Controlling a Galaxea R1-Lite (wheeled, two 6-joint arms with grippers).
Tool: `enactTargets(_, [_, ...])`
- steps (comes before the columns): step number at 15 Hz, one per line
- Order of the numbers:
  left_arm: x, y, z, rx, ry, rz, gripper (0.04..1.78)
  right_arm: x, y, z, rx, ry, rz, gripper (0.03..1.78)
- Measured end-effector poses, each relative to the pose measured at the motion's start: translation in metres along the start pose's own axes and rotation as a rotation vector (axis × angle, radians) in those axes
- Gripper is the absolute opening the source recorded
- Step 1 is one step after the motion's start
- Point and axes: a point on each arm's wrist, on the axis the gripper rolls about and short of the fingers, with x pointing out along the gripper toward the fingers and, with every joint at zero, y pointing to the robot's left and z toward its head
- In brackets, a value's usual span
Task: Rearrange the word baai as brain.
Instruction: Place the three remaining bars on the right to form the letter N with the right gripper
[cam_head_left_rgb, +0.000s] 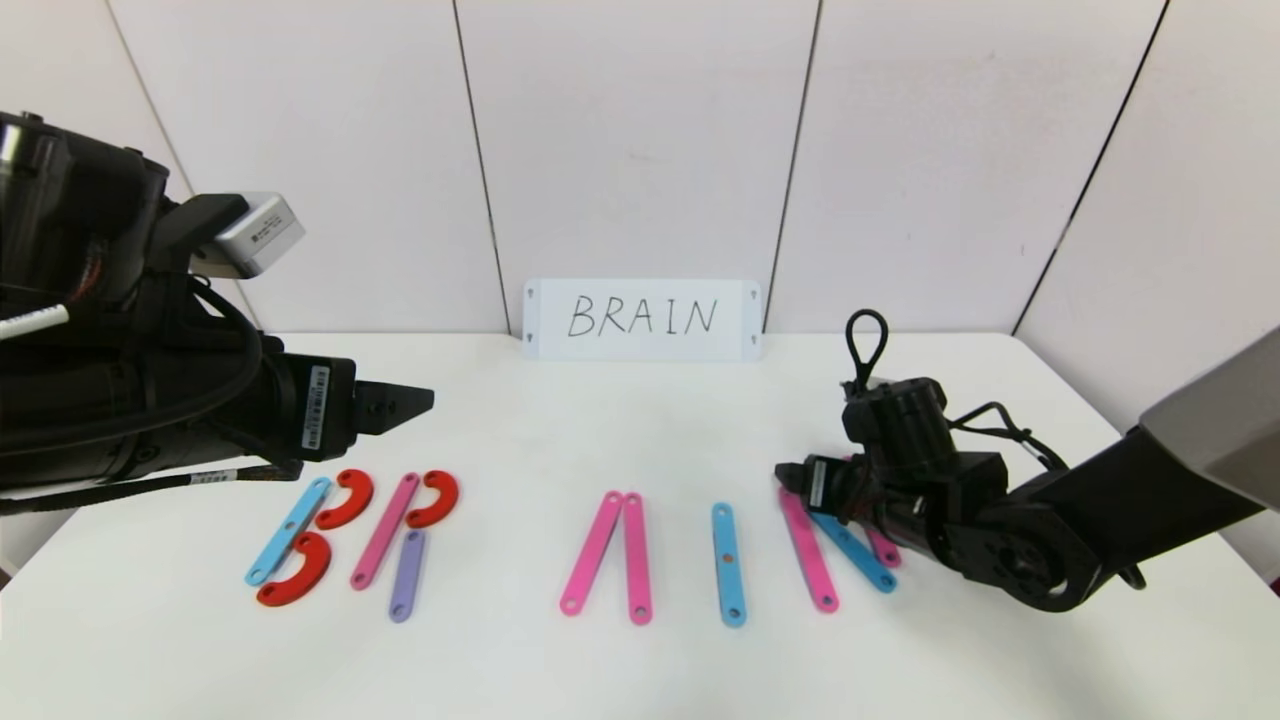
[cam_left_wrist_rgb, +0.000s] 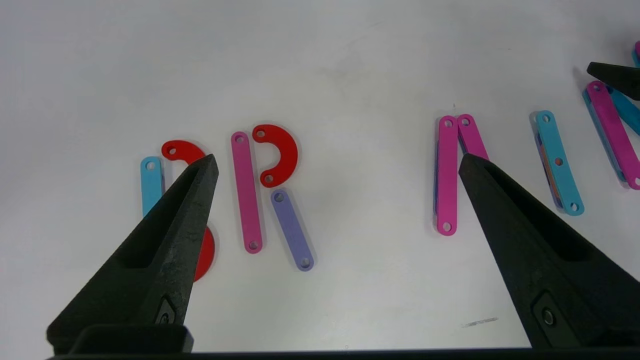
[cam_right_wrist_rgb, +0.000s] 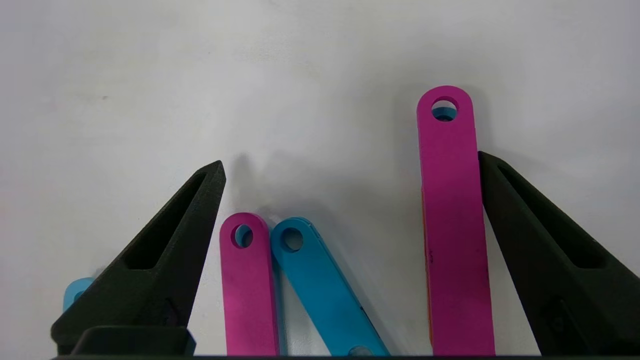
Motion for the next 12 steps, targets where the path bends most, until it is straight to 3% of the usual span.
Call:
enactTargets(8, [0.000,0.000,0.000,0.000,-0.001,0.000,1.69,-0.001,-0.003,0.003,0.011,-0.010,-0.010,1.70])
enactTargets(12, [-0.003,0.000,0.001,-0.002,-0.011,-0.001,1.69,-0.016,-0.025,0.037,0.076,-0.116,-0.063,1.70])
